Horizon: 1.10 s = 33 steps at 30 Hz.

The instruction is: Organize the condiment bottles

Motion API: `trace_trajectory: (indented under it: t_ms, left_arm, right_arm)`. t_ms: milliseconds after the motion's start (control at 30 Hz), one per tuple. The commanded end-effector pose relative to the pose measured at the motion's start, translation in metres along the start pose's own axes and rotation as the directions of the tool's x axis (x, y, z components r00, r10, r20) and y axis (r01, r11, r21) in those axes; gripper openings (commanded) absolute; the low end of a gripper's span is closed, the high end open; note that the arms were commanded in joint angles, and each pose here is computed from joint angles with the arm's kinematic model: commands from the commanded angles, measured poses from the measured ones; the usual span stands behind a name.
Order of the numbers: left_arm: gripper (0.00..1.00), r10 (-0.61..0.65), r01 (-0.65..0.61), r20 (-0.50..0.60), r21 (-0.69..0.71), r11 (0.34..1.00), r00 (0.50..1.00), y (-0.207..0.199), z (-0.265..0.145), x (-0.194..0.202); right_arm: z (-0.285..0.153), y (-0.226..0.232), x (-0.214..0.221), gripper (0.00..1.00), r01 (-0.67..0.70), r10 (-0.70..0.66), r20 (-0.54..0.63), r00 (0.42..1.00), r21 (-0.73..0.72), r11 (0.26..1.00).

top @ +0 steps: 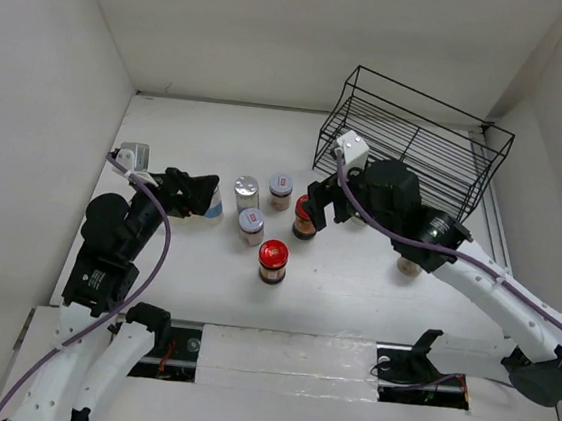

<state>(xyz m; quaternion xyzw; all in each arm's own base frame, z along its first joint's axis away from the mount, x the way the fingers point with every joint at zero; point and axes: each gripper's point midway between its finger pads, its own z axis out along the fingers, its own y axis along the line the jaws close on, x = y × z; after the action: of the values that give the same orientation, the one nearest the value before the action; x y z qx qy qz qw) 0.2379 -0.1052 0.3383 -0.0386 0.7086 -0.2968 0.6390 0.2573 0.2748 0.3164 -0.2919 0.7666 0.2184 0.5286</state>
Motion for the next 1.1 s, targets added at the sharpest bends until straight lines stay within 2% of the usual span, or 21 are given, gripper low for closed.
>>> trace_trajectory:
  t_ms: [0, 33, 67, 100, 133, 167, 233, 267, 300, 333, 367, 400, 467, 567, 633, 733, 900, 1067]
  left_arm:
    - [0.77, 0.04, -0.041, 0.073, 0.0, 0.999, 0.996, -0.003, -0.005, -0.02]
    - [0.77, 0.051, -0.051, 0.073, -0.001, 0.999, 0.996, -0.003, -0.005, -0.02]
    - [0.77, 0.064, -0.064, 0.088, -0.005, 0.998, 0.994, -0.005, -0.01, -0.027]
    - [0.77, 0.076, -0.076, 0.104, -0.009, 0.997, 0.992, -0.007, -0.013, -0.034]
    - [0.74, 0.085, -0.083, 0.099, -0.024, 0.996, 0.991, -0.004, -0.013, -0.033]
    - [0.64, 0.097, -0.092, 0.11, -0.053, 0.994, 0.989, 0.001, -0.013, -0.036]
    - [0.47, 0.107, -0.097, 0.105, -0.097, 0.99, 0.989, 0.013, -0.011, -0.031]
    - [0.37, 0.108, -0.096, 0.112, -0.108, 0.99, 0.988, 0.016, -0.009, -0.03]
    - [0.16, 0.109, -0.094, 0.111, -0.129, 0.987, 0.988, 0.021, -0.008, -0.028]
    - [0.11, 0.097, -0.083, 0.104, -0.132, 0.988, 0.99, 0.023, -0.005, -0.025]
    - [0.09, 0.098, -0.081, 0.1, -0.158, 0.984, 0.99, 0.029, -0.006, -0.024]
    - [0.12, 0.098, -0.078, 0.102, -0.188, 0.979, 0.99, 0.035, -0.004, -0.024]
    - [0.28, 0.099, -0.075, 0.101, -0.221, 0.972, 0.99, 0.042, -0.005, -0.024]
    - [0.54, 0.094, -0.063, 0.122, -0.235, 0.97, 0.988, 0.044, -0.01, -0.026]
    - [0.6, 0.095, -0.062, 0.139, -0.227, 0.972, 0.986, 0.042, -0.015, -0.027]
    - [0.63, 0.096, -0.061, 0.15, -0.222, 0.973, 0.984, 0.041, -0.015, -0.03]
    - [0.63, 0.104, -0.071, 0.139, -0.227, 0.971, 0.985, 0.043, -0.013, -0.028]
    - [0.63, 0.103, -0.072, 0.134, -0.218, 0.973, 0.986, 0.041, -0.012, -0.027]
  right_arm:
    - [0.016, 0.012, -0.022, 0.89, 0.02, -0.018, 0.068, 0.998, -0.04, 0.999]
    - [0.021, 0.015, -0.02, 0.81, 0.033, -0.03, 0.062, 0.998, -0.047, 0.998]
    - [0.026, 0.016, -0.023, 0.63, 0.033, -0.029, 0.069, 0.997, -0.048, 0.998]
    - [0.035, 0.022, -0.018, 0.24, 0.046, -0.043, 0.056, 0.998, -0.064, 0.997]
    - [0.04, 0.023, -0.017, 0.09, 0.046, -0.043, 0.056, 0.998, -0.064, 0.997]
    - [0.045, 0.028, -0.016, 0.0, 0.05, -0.046, 0.055, 0.997, -0.074, 0.996]
    - [0.061, 0.032, -0.01, 0.0, 0.064, -0.061, 0.032, 0.998, -0.073, 0.995]
    - [0.067, 0.032, -0.005, 0.07, 0.074, -0.073, 0.016, 0.997, -0.073, 0.995]
    - [0.072, 0.033, -0.009, 0.22, 0.073, -0.071, 0.031, 0.997, -0.073, 0.995]
    - [0.082, 0.033, -0.002, 0.42, 0.083, -0.082, 0.016, 0.996, -0.072, 0.994]
    - [0.087, 0.033, 0.004, 0.76, 0.084, -0.084, 0.0, 0.996, -0.072, 0.994]
    - [0.097, 0.035, 0.005, 0.88, 0.085, -0.085, -0.006, 0.996, -0.072, 0.994]
    - [0.108, 0.036, 0.011, 1.0, 0.087, -0.089, -0.034, 0.995, -0.073, 0.994]
    - [0.132, 0.045, 0.025, 1.0, 0.095, -0.104, -0.076, 0.992, -0.118, 0.989]
    - [0.142, 0.049, 0.029, 1.0, 0.094, -0.106, -0.088, 0.99, -0.129, 0.987]
    - [0.162, 0.053, 0.033, 1.0, 0.102, -0.117, -0.099, 0.988, -0.14, 0.985]
    - [0.195, 0.068, 0.036, 1.0, 0.106, -0.131, -0.113, 0.985, -0.203, 0.973]
    - [0.223, 0.071, 0.046, 1.0, 0.105, -0.132, -0.125, 0.983, -0.203, 0.974]
